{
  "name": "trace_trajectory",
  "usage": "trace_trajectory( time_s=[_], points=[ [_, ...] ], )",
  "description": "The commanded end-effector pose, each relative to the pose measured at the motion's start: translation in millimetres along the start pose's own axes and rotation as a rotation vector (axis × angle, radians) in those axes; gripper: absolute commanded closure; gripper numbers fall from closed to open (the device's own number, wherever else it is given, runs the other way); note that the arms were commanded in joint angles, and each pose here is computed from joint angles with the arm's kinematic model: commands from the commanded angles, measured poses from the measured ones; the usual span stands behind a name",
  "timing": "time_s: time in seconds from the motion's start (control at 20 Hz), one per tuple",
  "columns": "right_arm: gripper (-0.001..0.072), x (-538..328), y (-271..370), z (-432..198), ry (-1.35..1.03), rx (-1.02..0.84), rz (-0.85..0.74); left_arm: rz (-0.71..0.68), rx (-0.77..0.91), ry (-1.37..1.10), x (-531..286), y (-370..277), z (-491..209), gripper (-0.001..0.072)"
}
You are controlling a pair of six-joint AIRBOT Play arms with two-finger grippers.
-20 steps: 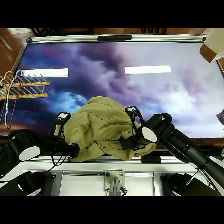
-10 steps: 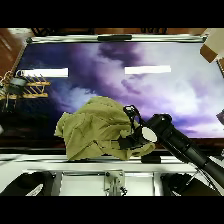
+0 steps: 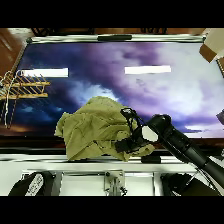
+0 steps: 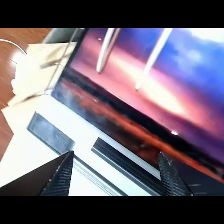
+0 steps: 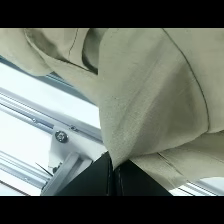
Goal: Fold the shirts.
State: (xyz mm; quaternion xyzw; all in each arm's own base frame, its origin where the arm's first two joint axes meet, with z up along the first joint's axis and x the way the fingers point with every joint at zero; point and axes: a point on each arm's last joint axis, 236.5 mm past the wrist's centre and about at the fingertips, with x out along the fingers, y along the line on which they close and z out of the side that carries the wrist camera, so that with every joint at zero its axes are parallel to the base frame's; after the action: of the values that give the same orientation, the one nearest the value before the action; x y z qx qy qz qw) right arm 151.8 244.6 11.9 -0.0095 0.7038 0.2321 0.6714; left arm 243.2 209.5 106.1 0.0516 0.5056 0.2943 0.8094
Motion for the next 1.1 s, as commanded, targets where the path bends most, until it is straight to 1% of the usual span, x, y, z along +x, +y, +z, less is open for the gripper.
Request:
trace_trajectory(
  time_s=[0.0, 0.05, 0.15, 0.3, 0.4, 0.55, 0.7, 0.8, 1.05],
  points=[
    [0.0658, 0.3, 2.0, -1.5, 0.007, -0.011, 0.008, -0.006, 0.072, 0.039, 42.9, -0.2, -1.1, 0.0095],
    [0.0658, 0.3, 2.0, -1.3, 0.006, -0.017, 0.008, -0.034, 0.048, 0.07, 54.4, -9.2, -3.7, 0.0095],
    [0.0657, 0.3, 2.2, -0.8, 0.004, -0.027, 0.009, -0.131, 0.122, 0.125, 75.9, -36.5, -10.8, 0.0094],
    [0.0657, 0.3, 2.5, -0.6, 0.003, -0.028, 0.01, -0.2, 0.129, 0.188, 101.1, -51.9, -16.1, 0.0089],
    [0.0657, 0.3, 2.6, -0.7, 0.003, -0.027, 0.011, -0.204, 0.15, 0.195, 114.7, -46.1, -12.6, 0.0089],
    [0.0657, 0.3, 3.5, -1.1, 0.005, -0.022, 0.014, -0.198, 0.113, 0.232, 134.3, -30.7, -12.9, 0.0089],
    [0.0658, 0.3, 3.4, -1.0, 0.004, -0.018, 0.014, -0.274, 0.122, 0.216, 149.5, -35.6, -5.8, 0.009],
    [0.0658, 0.3, 3.4, -1.0, 0.005, -0.004, 0.014, -0.271, 0.11, 0.192, 159.4, -33.5, 3.0, 0.0098],
    [0.0657, 0.3, 3.5, -1.1, 0.005, 0.048, 0.014, -0.289, 0.168, 0.249, 187.5, -35.8, -3.6, 0.0107]
  ],
)
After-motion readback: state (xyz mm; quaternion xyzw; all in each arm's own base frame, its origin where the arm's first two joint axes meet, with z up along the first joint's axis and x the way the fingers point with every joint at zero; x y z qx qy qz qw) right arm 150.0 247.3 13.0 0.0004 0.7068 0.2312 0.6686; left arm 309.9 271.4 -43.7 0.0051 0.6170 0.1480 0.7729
